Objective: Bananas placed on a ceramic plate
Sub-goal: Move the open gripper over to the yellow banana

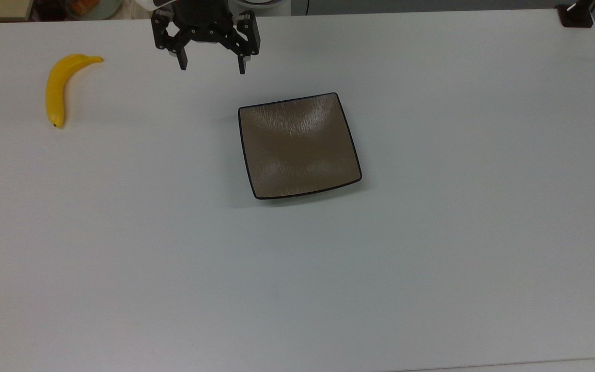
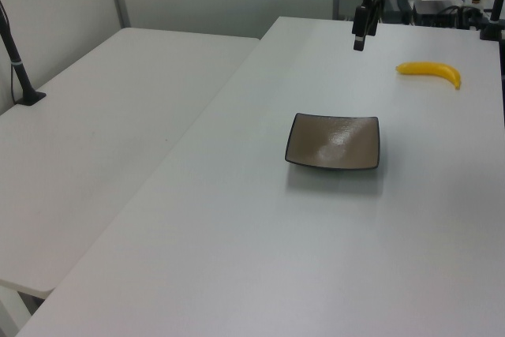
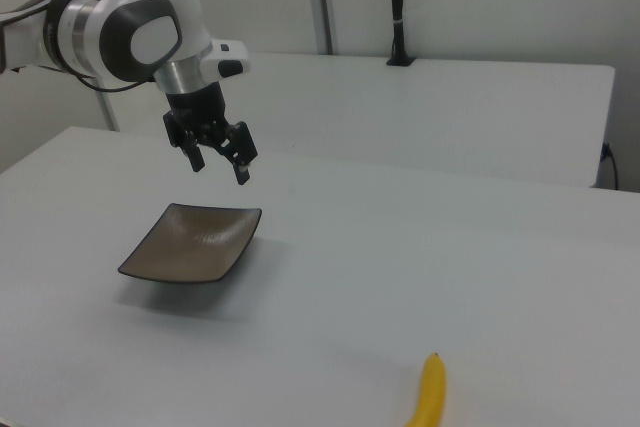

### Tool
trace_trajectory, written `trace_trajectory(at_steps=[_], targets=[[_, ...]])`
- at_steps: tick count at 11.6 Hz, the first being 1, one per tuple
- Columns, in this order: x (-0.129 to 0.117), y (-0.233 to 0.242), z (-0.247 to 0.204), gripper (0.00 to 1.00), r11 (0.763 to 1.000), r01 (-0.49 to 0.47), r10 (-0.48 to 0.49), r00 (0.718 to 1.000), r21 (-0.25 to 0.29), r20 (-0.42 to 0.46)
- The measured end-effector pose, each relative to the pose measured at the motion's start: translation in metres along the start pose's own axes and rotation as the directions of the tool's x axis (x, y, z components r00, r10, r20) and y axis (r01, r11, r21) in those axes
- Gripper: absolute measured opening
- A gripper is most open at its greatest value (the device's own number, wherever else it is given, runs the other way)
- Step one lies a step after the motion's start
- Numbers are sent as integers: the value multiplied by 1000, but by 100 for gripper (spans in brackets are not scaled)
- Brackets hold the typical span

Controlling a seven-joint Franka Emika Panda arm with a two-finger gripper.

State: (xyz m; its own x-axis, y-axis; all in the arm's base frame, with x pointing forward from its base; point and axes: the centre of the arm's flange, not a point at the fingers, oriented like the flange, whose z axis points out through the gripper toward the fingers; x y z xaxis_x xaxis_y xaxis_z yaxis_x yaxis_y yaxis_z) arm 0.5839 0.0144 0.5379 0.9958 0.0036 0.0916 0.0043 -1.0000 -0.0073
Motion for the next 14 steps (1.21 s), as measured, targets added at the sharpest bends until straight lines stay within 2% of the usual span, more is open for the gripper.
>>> trace_trajectory(at_steps=[9,14], targets=[[-3,8,8,100,1000,-7,7,1000,-15,16],[-8,55,19,100,993,-39,44,998,-114,41]])
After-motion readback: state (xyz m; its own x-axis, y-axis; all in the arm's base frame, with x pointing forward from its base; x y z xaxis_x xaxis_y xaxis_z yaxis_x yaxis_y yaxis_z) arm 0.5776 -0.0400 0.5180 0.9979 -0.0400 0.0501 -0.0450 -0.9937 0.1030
